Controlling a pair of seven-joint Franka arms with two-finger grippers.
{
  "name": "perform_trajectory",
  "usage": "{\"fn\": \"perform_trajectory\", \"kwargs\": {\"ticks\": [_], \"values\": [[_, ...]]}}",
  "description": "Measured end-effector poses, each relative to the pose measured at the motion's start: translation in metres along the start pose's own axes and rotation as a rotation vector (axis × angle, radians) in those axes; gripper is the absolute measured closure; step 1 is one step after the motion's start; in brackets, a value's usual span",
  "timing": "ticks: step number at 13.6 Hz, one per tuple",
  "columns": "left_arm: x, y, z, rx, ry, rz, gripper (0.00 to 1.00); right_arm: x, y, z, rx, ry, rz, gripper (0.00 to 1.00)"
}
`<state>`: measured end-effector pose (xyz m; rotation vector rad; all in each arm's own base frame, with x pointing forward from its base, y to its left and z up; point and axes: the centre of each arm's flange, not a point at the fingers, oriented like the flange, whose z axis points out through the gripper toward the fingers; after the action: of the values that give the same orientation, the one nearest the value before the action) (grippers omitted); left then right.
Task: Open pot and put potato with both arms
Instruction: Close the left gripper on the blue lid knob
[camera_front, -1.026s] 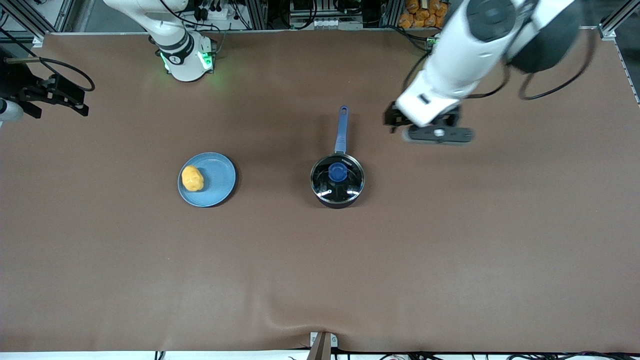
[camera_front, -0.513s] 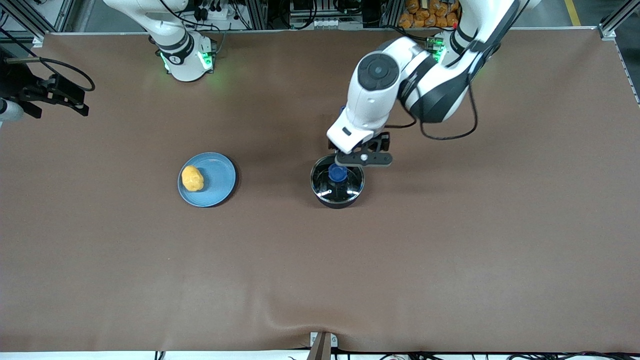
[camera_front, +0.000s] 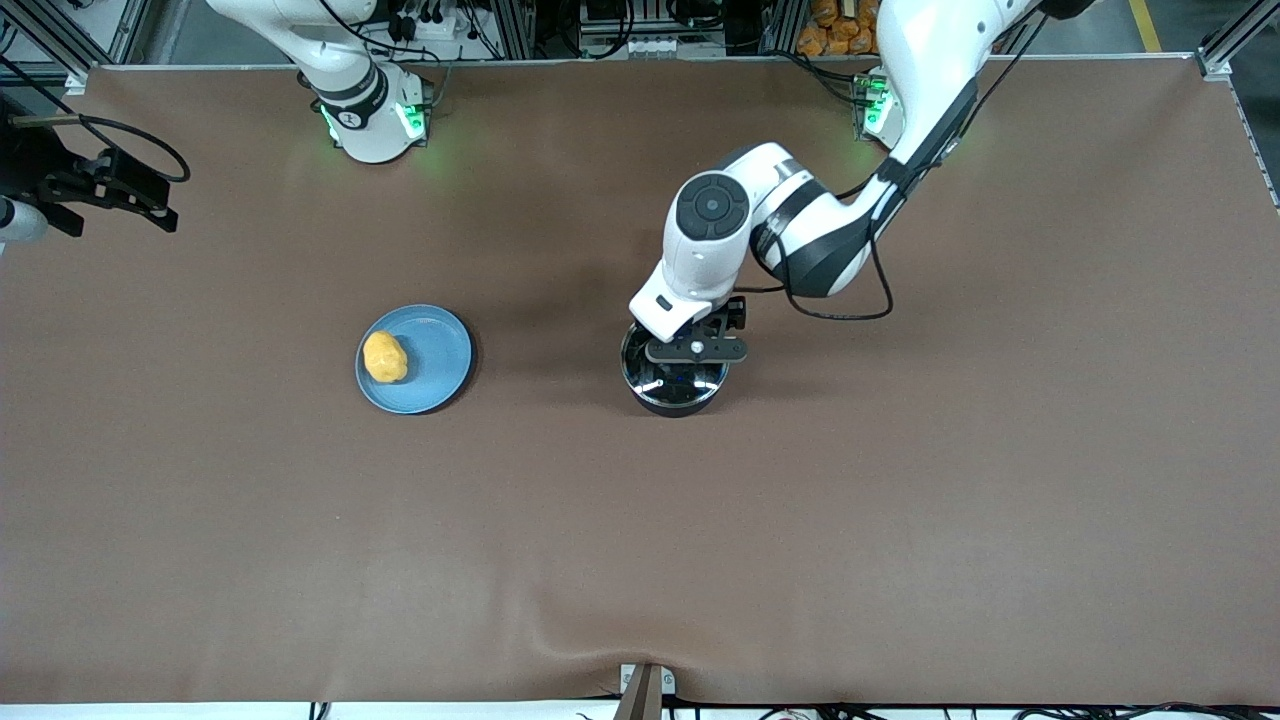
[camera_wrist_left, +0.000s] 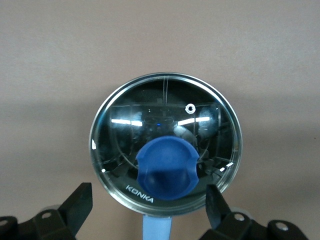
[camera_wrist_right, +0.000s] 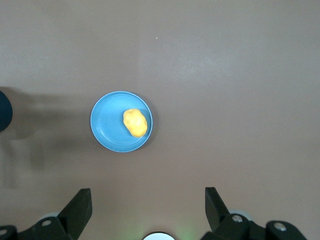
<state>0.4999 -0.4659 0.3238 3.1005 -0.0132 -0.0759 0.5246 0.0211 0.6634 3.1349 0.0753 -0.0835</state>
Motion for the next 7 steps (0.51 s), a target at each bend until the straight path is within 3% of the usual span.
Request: {"fn": "perform_trajectory", "kwargs": {"ticks": [7], "values": [[0.002, 0.015, 0.025, -0.006, -0.027, 0.014, 0.04, 0.000, 0.000, 0.000, 0.000, 0.000, 0.000, 0.00]]}}
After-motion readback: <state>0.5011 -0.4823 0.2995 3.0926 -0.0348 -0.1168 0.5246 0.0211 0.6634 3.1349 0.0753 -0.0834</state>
